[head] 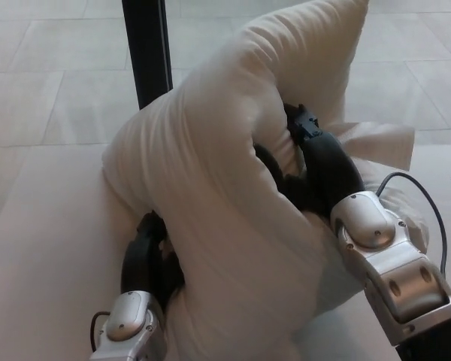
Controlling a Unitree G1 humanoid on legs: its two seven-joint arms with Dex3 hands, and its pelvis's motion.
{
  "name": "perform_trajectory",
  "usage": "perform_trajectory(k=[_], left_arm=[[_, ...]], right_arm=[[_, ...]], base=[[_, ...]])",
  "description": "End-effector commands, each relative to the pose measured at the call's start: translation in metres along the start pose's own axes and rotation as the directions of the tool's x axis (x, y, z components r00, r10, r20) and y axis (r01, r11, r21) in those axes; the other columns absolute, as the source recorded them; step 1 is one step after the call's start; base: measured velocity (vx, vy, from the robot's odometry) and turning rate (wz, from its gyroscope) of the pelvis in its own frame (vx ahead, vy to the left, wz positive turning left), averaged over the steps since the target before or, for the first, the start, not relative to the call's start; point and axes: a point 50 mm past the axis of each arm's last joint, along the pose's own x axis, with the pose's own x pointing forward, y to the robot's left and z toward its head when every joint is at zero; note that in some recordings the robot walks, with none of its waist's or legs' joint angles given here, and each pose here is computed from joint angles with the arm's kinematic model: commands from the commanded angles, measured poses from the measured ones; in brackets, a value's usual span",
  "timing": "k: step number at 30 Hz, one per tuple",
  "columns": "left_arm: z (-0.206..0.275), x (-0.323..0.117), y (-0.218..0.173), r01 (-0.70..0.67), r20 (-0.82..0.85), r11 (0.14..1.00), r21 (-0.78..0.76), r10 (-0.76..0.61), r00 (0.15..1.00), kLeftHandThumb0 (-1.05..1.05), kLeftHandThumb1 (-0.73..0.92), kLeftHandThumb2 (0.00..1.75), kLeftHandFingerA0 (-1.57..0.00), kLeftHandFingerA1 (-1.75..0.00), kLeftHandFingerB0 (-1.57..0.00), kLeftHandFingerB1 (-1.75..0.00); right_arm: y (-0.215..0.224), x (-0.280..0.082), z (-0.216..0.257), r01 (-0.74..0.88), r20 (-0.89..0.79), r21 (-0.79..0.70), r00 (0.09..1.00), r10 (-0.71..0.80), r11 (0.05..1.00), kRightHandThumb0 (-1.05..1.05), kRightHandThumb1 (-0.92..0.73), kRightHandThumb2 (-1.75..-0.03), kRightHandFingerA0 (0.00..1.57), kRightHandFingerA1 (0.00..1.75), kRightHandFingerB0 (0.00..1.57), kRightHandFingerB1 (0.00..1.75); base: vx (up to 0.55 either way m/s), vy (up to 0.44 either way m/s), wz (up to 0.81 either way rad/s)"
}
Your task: The robot uses its left hand to press on the left side of the pillow kept in the middle of the desk and uses its right hand to lift up and the right side of the pillow and turn it over
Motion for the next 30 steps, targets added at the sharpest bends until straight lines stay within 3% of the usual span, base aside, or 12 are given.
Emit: perform_trajectory(k=[1,5,6,7,11,12,15,16,20,26,28,30], left_arm=[[-0.121,-0.076,-0.17,0.408,-0.493,0.856,-0.317,-0.516,0.7,-0.83,0.49,0.94,-0.09,-0.6,0.0,-0.1],[-0.118,-0.075,-0.168,0.43,-0.503,0.864,-0.26,-0.502,0.704,-0.9,0.53,0.9,-0.35,-0.67,0.0,0.0],[-0.115,-0.071,-0.163,0.436,-0.483,0.867,-0.242,-0.498,0.721,-0.89,0.56,0.9,-0.39,-0.7,0.0,0.0],[-0.113,-0.07,-0.162,0.439,-0.479,0.87,-0.226,-0.491,0.727,-0.82,0.57,0.91,-0.41,-0.71,0.0,-0.04],[-0.099,-0.064,-0.145,0.489,-0.411,0.869,-0.075,-0.474,0.779,-0.67,0.56,0.92,-0.4,-0.7,0.0,-0.17],[-0.095,-0.063,-0.138,0.515,-0.372,0.857,0.013,-0.474,0.798,-0.61,0.72,0.65,-0.5,-0.68,-0.02,-0.14],[-0.076,-0.053,-0.11,0.557,-0.361,0.822,0.118,-0.487,0.795,-0.68,0.56,0.94,-0.39,-0.68,0.0,-0.18],[-0.07,-0.049,-0.102,0.534,-0.33,0.817,0.218,-0.453,0.828,-0.66,0.54,0.95,-0.32,-0.68,-0.02,-0.31],[-0.071,-0.051,-0.098,0.519,-0.315,0.819,0.244,-0.439,0.841,-0.66,0.54,0.95,-0.32,-0.68,-0.02,-0.31],[-0.022,-0.046,0.016,0.361,-0.238,0.928,0.09,-0.332,0.913,-0.63,0.66,0.61,-0.55,-0.77,-0.04,-0.25],[-0.011,-0.049,0.036,0.31,-0.216,0.949,0.056,-0.292,0.932,-0.63,0.52,0.9,-0.58,-0.77,-0.04,-0.33],[-0.007,-0.05,0.046,0.298,-0.2,0.953,0.054,-0.282,0.938,-0.61,0.66,0.63,-0.56,-0.72,-0.07,-0.21]], right_arm=[[0.234,-0.1,-0.06,-0.892,-0.361,-0.198,0.451,0.816,0.406,-0.83,-0.42,-0.86,0.03,0.6,0.19,0.59],[0.21,-0.087,-0.061,-0.864,-0.327,-0.176,0.504,0.799,0.473,-0.79,-0.51,-0.57,0.08,0.67,0.16,0.57],[0.194,-0.077,-0.059,-0.83,-0.312,-0.139,0.555,0.771,0.541,-0.81,-0.41,-0.83,0.12,0.63,0.17,0.57],[0.189,-0.073,-0.058,-0.818,-0.308,-0.137,0.571,0.761,0.559,-0.84,-0.56,-0.58,0.0,0.53,0.14,0.54],[0.138,-0.051,-0.046,-0.66,-0.237,0.047,0.722,0.651,0.75,-0.83,-0.46,-0.77,0.09,0.65,0.13,0.52],[0.125,-0.048,-0.042,-0.617,-0.227,0.093,0.751,0.62,0.781,-0.76,-0.58,-0.58,0.1,0.69,0.17,0.46],[0.078,-0.042,-0.026,-0.469,-0.127,0.235,0.854,0.505,0.851,-0.77,-0.47,-0.87,0.24,0.74,0.12,0.49],[0.063,-0.041,-0.021,-0.428,-0.108,0.28,0.876,0.471,0.86,-0.72,-0.61,-0.58,0.3,0.93,0.15,0.37],[0.043,-0.042,-0.016,-0.381,-0.107,0.315,0.896,0.431,0.869,-0.76,-0.61,-0.59,0.33,0.99,0.15,0.35],[-0.093,-0.069,-0.026,-0.086,-0.101,0.431,0.985,0.142,0.898,-0.67,-0.5,-0.85,0.17,0.57,0.09,0.41],[-0.114,-0.077,-0.034,-0.021,-0.132,0.434,0.987,0.087,0.901,-0.65,-0.66,-0.6,0.17,0.49,0.17,0.27],[-0.124,-0.081,-0.038,-0.001,-0.136,0.444,0.988,0.069,0.896,-0.65,-0.66,-0.61,0.16,0.5,0.15,0.26]], base=[[0.0,0.0,0.0],[0.0,0.0,0.0],[0.0,0.0,0.0],[0.0,0.0,0.0],[0.0,0.0,0.0],[0.0,0.0,0.0],[0.0,0.0,0.0],[0.0,0.0,0.0],[0.0,0.0,0.0],[0.0,0.0,0.0],[0.0,0.0,0.0],[0.0,0.0,0.0]])
